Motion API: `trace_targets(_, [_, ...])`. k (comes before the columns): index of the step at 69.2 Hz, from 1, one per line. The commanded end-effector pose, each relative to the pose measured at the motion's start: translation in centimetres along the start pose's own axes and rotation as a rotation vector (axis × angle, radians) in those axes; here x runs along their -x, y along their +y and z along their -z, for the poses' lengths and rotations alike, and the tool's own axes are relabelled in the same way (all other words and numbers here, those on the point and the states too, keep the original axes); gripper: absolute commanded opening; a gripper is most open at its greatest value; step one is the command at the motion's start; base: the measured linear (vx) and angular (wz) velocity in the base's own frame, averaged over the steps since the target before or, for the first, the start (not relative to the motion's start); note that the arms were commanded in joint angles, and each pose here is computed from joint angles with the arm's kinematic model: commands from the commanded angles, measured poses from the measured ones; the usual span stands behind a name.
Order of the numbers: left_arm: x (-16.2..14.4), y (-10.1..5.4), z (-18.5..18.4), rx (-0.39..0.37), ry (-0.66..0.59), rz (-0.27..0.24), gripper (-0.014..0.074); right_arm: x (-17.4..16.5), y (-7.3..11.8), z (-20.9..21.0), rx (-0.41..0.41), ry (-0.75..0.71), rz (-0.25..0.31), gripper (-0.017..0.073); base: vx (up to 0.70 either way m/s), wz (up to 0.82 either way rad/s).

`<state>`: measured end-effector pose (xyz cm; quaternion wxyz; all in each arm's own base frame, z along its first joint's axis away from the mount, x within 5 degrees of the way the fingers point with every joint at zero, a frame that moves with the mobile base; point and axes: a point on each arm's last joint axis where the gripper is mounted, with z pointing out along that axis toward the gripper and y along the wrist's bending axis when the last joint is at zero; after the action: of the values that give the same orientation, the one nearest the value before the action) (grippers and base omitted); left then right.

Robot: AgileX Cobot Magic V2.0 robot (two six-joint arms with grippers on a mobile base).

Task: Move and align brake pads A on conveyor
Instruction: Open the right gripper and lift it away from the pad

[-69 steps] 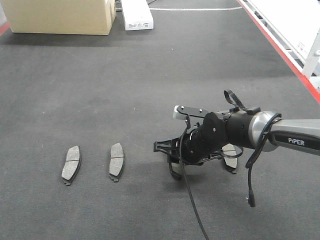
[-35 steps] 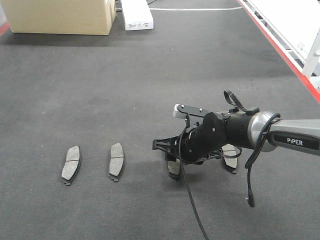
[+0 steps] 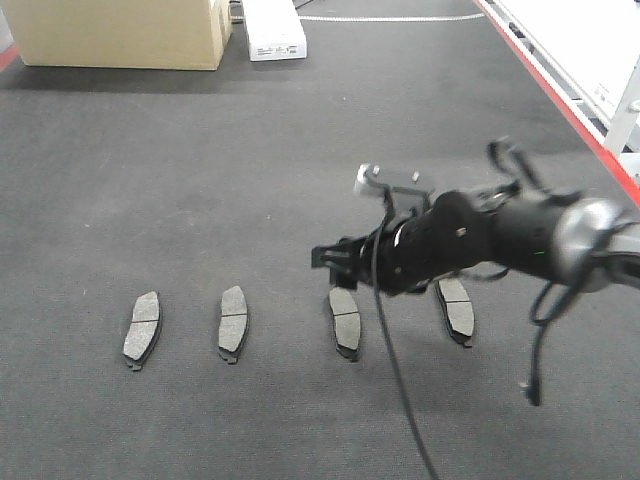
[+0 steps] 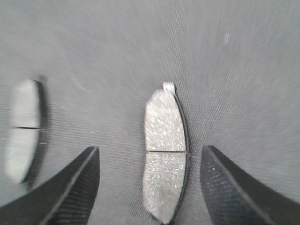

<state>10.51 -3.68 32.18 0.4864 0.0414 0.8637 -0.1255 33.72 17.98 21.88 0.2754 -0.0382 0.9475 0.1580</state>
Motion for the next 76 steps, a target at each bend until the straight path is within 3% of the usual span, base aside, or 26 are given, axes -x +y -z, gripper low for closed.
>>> trace_targets(1, [1.2,-0.4,0.4,-0.029,-0.080,-0.003,-0.0006,1.8,0.3,4.2,0.038,-0.159,0.023,0.0447,0.00,0.00])
trace_targets(8, [1.2,-0.4,0.4,-0.031,-0.085,-0.003,-0.0006,0.9,-1.5,6.5,0.027,-0.214,-0.014,0.0428,0.00,0.00])
trace_targets(19, [1.3,-0.4,0.4,-0.032,-0.086,-0.003,-0.0006,-1.3,-4.1,10.5,-0.025,-0.284,0.022,0.0394,0.00,0.00])
trace_targets(27, [1.3,-0.4,0.4,-0.032,-0.087,-0.003,-0.0006,-3.1,-4.5,13.4,-0.041,-0.338,0.085,0.0377,0.00,0.00])
trace_targets(42, [1.3,-0.4,0.4,-0.032,-0.087,-0.003,-0.0006,-6.8,-5.3,17.4,-0.018,-0.450,0.119,0.0328,0.00,0.00])
trace_targets(51, [1.3,-0.4,0.4,-0.032,-0.087,-0.003,-0.0006,-9.6,-6.1,19.3,-0.014,-0.520,0.154,0.0230,0.00,0.00])
trace_targets(66, [1.3,-0.4,0.4,-0.032,-0.087,-0.003,-0.0006,-13.3,-7.0,22.4,0.020,-0.650,0.159,-0.0010,0.00,0.00])
trace_targets(76, [1.3,-0.4,0.4,-0.032,-0.087,-0.003,-0.0006,-14.5,-7.2,24.1,0.030,-0.713,0.171,-0.0010,0.00,0.00])
